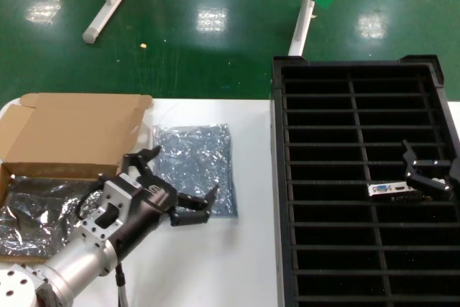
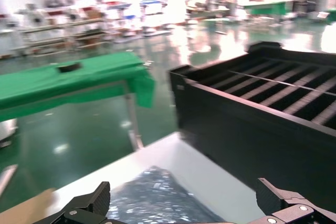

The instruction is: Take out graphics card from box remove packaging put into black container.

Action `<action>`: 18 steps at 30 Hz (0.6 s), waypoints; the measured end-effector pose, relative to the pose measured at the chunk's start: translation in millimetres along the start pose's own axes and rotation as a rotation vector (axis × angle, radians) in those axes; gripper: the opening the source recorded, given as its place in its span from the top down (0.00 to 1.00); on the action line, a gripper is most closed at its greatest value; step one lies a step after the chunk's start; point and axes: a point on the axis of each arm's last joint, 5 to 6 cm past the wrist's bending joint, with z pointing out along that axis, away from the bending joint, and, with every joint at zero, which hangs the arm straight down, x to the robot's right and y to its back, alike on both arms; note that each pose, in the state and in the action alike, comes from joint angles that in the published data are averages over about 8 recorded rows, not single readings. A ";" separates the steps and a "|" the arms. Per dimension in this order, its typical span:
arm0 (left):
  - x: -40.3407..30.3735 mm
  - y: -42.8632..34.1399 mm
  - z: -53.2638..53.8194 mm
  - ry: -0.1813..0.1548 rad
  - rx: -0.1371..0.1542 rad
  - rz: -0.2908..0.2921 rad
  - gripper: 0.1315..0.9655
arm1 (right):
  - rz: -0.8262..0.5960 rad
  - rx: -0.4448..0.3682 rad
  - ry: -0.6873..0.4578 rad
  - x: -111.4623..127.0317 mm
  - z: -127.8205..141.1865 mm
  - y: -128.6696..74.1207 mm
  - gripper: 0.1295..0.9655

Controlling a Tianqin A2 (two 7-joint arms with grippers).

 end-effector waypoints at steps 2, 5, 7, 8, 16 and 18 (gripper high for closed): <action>3.4 -1.4 -4.7 -0.050 0.007 -0.028 0.00 | 0.031 -0.006 0.014 -4.0 0.7 3.9 0.00; 7.6 -3.5 -12.8 -0.127 0.017 -0.071 0.00 | 0.077 -0.016 0.036 -10.2 1.7 9.7 0.00; 9.9 -5.1 -18.9 -0.181 0.024 -0.098 0.00 | 0.107 -0.024 0.051 -14.5 2.3 13.6 0.00; 10.9 -5.8 -22.2 -0.209 0.028 -0.112 0.00 | 0.123 -0.028 0.058 -16.8 2.7 15.5 0.00; 15.0 -10.1 -46.7 -0.394 0.052 -0.196 0.00 | 0.220 -0.061 0.105 -31.7 4.4 27.8 0.00; 15.2 -10.5 -48.9 -0.410 0.054 -0.202 0.00 | 0.228 -0.064 0.108 -33.0 4.5 28.7 0.00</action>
